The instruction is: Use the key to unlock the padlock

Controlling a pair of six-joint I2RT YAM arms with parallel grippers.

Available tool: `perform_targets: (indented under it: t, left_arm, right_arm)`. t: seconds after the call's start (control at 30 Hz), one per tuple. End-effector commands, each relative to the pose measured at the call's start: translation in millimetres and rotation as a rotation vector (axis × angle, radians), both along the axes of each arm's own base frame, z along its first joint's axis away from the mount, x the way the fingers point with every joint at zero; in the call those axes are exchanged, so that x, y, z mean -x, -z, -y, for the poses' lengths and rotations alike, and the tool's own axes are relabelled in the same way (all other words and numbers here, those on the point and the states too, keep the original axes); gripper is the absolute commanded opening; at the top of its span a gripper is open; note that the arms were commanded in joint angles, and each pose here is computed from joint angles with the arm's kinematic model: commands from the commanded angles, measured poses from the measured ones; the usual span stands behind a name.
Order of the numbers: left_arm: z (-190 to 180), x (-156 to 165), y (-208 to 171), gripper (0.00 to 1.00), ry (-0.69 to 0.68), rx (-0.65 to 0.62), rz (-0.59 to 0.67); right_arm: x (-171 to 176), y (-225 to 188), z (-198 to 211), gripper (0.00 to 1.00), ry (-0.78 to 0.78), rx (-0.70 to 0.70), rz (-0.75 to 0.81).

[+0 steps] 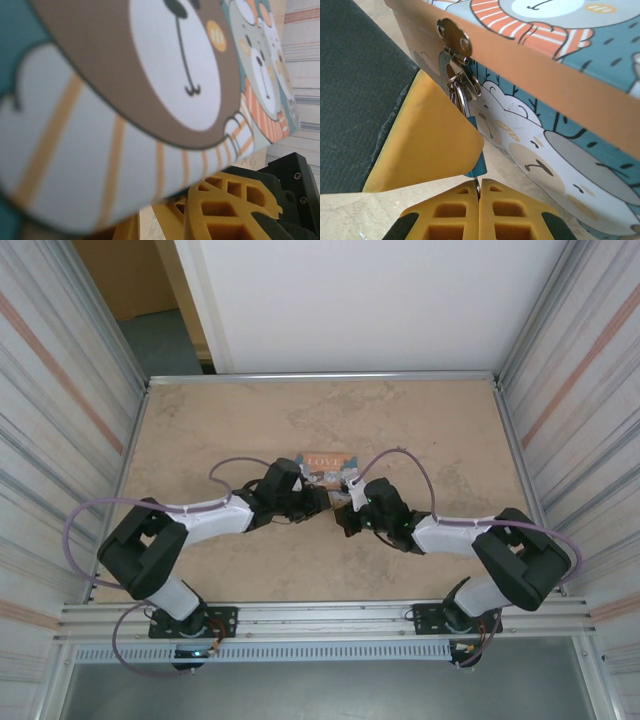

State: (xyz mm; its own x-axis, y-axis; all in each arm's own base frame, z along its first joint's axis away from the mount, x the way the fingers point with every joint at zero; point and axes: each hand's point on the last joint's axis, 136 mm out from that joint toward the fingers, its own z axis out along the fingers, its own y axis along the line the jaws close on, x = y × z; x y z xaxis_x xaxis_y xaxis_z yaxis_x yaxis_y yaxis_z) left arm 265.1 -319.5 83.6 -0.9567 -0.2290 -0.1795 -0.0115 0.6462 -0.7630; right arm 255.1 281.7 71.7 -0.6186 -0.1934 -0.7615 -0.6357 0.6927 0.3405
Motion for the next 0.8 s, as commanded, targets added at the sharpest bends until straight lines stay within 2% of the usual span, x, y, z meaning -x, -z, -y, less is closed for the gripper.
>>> perform_targets:
  t: [0.0,0.43,0.77]
  left_arm:
    - [21.5,31.1,5.5,0.08,0.123,0.069,-0.072]
    - [20.5,31.4,8.3,0.25,0.123,0.066,-0.074]
    - [3.8,29.4,-12.5,0.46,0.109,0.06,-0.024]
  right_arm:
    - [-16.8,-35.3,-14.0,0.0,0.022,-0.136,0.104]
    - [-6.0,16.3,4.3,0.0,0.072,-0.076,0.001]
    - [-5.1,28.8,6.6,0.0,0.088,-0.068,-0.028]
